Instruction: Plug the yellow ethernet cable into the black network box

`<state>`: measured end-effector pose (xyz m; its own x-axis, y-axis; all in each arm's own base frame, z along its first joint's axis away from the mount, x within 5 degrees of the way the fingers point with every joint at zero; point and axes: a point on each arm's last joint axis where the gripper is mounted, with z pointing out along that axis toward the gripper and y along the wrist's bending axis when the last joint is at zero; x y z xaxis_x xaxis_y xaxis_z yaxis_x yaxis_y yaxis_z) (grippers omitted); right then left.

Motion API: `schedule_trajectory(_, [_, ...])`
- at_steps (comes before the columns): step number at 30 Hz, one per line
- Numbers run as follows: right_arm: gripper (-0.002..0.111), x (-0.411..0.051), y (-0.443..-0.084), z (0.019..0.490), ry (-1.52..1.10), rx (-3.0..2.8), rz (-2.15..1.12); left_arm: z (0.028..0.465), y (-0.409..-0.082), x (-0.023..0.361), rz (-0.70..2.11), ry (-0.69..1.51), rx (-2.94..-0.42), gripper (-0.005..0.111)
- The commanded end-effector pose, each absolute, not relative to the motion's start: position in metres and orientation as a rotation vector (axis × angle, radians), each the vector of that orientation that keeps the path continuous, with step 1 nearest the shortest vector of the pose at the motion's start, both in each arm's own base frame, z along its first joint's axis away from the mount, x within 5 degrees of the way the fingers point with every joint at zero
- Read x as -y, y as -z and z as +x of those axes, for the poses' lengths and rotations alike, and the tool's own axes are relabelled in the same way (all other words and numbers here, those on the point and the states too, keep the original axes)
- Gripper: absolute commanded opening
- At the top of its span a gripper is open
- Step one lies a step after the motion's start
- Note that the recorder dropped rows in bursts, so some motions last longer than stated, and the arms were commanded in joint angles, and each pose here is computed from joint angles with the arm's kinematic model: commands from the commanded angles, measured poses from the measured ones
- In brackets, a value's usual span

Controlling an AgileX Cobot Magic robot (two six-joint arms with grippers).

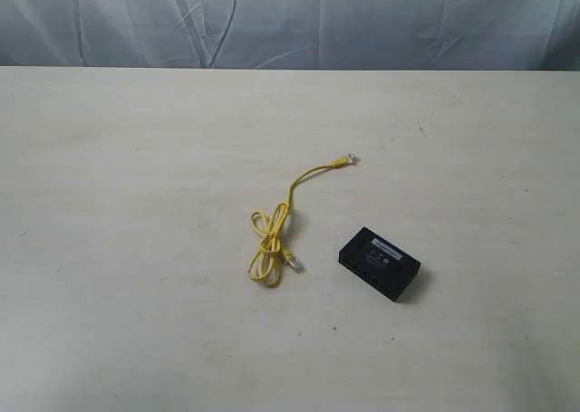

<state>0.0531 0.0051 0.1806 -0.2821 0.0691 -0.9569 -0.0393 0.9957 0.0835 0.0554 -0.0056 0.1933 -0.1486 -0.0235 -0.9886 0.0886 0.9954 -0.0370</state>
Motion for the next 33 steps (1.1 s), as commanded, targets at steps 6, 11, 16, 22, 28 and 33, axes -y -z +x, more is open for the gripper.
schedule_trajectory(6, [0.006, -0.005, -0.183, 0.053, -0.107, -1.823, 0.028, 0.055, -0.192, 0.005, 0.043, 0.099, -1.716, 0.0])
schedule_trajectory(11, [0.006, -0.004, -0.187, 0.054, -0.109, -1.775, 0.036, 0.055, -0.192, 0.005, 0.043, 0.099, -1.716, 0.0])
schedule_trajectory(16, [0.006, -0.002, -0.204, 0.056, -0.093, -1.59, 0.051, 0.055, -0.192, 0.005, 0.043, 0.099, -1.716, 0.0])
schedule_trajectory(22, [0.006, 0.001, -0.222, 0.055, -0.076, -1.386, 0.067, 0.055, -0.192, 0.005, 0.043, 0.099, -1.716, 0.0])
schedule_trajectory(28, [0.006, 0.002, -0.229, 0.053, -0.072, -1.305, 0.075, 0.055, -0.192, 0.005, 0.043, 0.099, -1.716, 0.0])
schedule_trajectory(33, [-0.001, 0.001, -0.233, 0.053, -0.077, -1.349, 0.067, 0.055, -0.192, 0.005, 0.043, 0.099, -1.716, 0.0])
